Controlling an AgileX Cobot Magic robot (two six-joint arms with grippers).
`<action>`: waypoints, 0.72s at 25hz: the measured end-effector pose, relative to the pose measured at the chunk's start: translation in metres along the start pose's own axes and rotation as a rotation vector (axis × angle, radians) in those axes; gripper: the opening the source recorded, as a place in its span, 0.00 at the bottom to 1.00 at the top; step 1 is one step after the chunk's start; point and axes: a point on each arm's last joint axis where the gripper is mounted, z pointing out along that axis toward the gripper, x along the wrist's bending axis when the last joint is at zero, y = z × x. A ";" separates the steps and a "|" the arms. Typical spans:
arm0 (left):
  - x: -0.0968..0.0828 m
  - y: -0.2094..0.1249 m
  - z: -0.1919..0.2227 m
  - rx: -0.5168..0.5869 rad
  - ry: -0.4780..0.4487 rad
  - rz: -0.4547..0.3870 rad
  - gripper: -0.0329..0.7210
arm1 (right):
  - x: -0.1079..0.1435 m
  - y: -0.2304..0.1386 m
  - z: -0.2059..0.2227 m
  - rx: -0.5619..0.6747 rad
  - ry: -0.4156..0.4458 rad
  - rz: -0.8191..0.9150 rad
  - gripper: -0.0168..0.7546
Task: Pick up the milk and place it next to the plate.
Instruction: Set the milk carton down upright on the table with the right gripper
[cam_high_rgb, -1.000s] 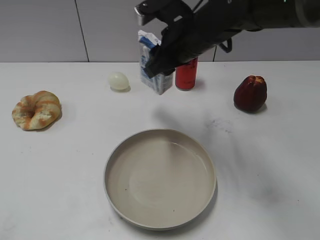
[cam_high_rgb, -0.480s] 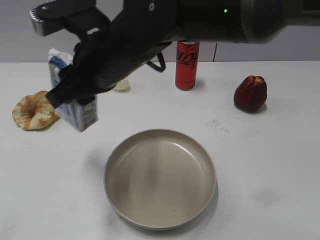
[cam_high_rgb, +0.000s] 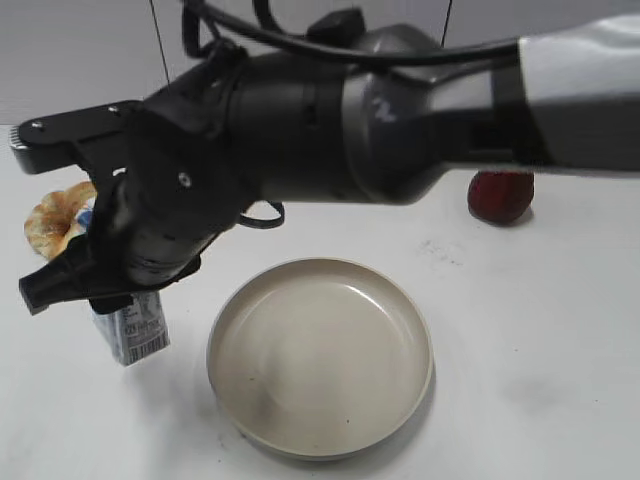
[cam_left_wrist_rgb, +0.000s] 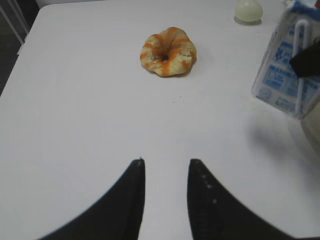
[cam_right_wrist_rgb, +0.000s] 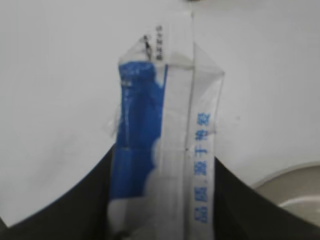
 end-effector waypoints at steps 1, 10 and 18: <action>0.000 0.000 0.000 0.000 0.000 0.000 0.34 | -0.001 -0.001 0.003 0.001 -0.013 0.035 0.41; 0.000 0.000 0.000 0.000 0.000 0.000 0.34 | -0.010 -0.014 0.030 0.042 -0.068 0.202 0.41; 0.000 0.000 0.000 0.000 0.000 0.000 0.34 | -0.014 -0.019 0.037 0.062 -0.107 0.224 0.42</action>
